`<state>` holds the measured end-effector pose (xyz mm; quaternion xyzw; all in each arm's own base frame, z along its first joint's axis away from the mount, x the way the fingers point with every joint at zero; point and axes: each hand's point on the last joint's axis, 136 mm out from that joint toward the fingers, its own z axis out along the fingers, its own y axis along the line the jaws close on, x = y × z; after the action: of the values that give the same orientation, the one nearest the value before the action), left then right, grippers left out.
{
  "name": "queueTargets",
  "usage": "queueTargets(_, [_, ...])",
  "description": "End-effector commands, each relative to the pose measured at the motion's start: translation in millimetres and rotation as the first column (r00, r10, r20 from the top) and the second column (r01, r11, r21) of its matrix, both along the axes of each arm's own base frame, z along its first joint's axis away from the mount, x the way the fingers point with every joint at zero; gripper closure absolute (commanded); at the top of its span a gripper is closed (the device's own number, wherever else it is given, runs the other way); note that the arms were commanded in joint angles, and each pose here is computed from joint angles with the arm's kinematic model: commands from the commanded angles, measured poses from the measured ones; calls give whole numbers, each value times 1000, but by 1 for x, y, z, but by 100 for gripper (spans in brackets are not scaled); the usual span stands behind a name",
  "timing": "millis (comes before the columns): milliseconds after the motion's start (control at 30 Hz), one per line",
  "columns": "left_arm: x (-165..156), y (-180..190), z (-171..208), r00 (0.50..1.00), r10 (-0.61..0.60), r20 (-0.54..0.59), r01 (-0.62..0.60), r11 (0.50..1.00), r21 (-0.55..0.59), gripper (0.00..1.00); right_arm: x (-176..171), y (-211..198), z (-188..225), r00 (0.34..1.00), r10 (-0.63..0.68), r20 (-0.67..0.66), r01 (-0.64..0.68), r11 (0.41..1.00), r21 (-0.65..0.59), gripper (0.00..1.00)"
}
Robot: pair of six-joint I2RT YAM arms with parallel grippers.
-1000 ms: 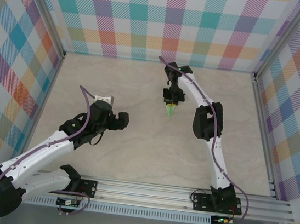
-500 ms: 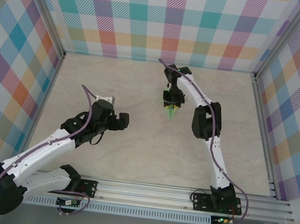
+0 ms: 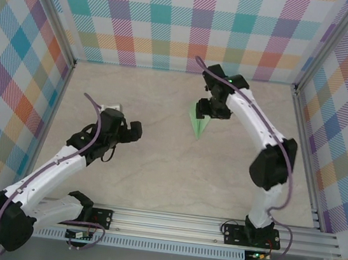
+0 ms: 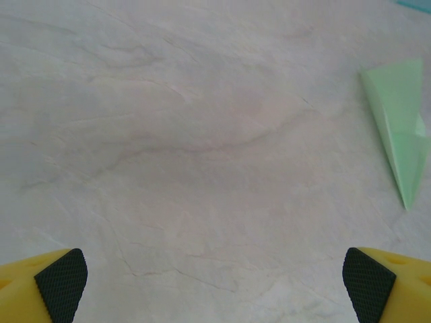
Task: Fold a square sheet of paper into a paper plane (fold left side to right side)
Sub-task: Reset both arms
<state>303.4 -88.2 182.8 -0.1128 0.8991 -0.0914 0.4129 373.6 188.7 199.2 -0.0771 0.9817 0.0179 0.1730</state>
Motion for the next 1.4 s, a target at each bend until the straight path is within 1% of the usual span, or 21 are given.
queueTargets(0, [20, 37, 10, 989, 138, 56, -136, 990, -33, 0, 0, -34, 19, 982, -17, 189, 30, 998, -62, 18])
queueTargets(133, [31, 96, -2, 940, 337, 53, -336, 942, -23, 0, -14, -80, 20, 937, -94, 336, 114, 993, -41, 0])
queueTargets(167, [30, 111, -6, 918, 392, 55, -393, 920, 8, 0, -17, -96, 17, 918, -137, 372, 154, 988, -18, 0])
queueTargets(200, [34, 124, -3, 894, 437, 96, -441, 897, 33, 0, -19, -111, 14, 893, -183, 411, 197, 980, 10, 0])
queueTargets(300, [37, 147, -9, 851, 492, 182, -518, 845, 136, 0, -21, -156, -6, 812, -312, 494, 316, 945, 79, 0])
queueTargets(400, [39, 155, -23, 849, 492, 194, -527, 821, 221, 0, -20, -182, -38, 764, -338, 550, 350, 933, 87, 0])
queueTargets(467, [45, 154, -35, 875, 452, 173, -484, 829, 281, 0, -16, -189, -63, 750, -330, 574, 352, 933, 77, 0])
queueTargets(567, [55, 148, -55, 905, 390, 173, -426, 846, 320, 0, -2, -188, -88, 751, -304, 586, 326, 943, 71, 0])
queueTargets(667, [67, 135, -73, 930, 309, 199, -357, 886, 297, 0, 14, -181, -99, 728, -264, 633, 276, 958, 82, 0])
queueTargets(700, [70, 131, -78, 934, 287, 213, -340, 897, 281, 0, 18, -179, -102, 734, -248, 632, 263, 962, 73, 0])
queueTargets(800, [81, 114, -81, 952, 186, 242, -248, 934, 257, 0, 32, -168, -97, 719, -147, 679, 165, 985, 38, 0])
queueTargets(867, [84, 105, -78, 956, 130, 263, -199, 945, 258, 0, 35, -167, -101, 707, -143, 693, 143, 988, 58, 0])
queueTargets(900, [84, 102, -78, 955, 102, 278, -176, 950, 256, 0, 32, -168, -105, 720, -150, 677, 146, 987, 64, 0])
queueTargets(1000, [81, 97, -90, 938, 72, 339, -161, 956, 244, 0, 27, -168, -98, 672, -158, 723, 98, 987, 124, 0])
queueTargets(1067, [87, 90, -97, 938, 29, 345, -121, 961, 248, 0, 21, -167, -102, 667, -158, 728, 64, 986, 156, 0])
queueTargets(1100, [88, 86, -100, 953, 7, 303, -86, 965, 248, 0, 20, -166, -109, 671, -157, 724, 53, 985, 165, 0])
queueTargets(1133, [91, 81, -102, 954, -26, 297, -53, 965, 255, 0, 24, -167, -106, 650, -163, 742, 50, 984, 172, 0])
queueTargets(1167, [94, 77, -103, 959, -44, 282, -31, 966, 257, 0, 22, -167, -110, 683, -165, 712, 49, 982, 181, 0])
queueTargets(1200, [93, 77, -105, 962, -46, 269, -25, 967, 254, 0, 24, -168, -108, 674, -170, 719, 37, 980, 196, 0])
queueTargets(1233, [94, 78, -104, 960, -45, 277, -26, 968, 249, 0, 23, -169, -110, 689, -172, 704, 38, 979, 202, 0])
queueTargets(1367, [94, 78, -104, 961, -45, 273, -24, 969, 246, 0, 23, -169, -109, 684, -169, 710, 35, 979, 200, 0])
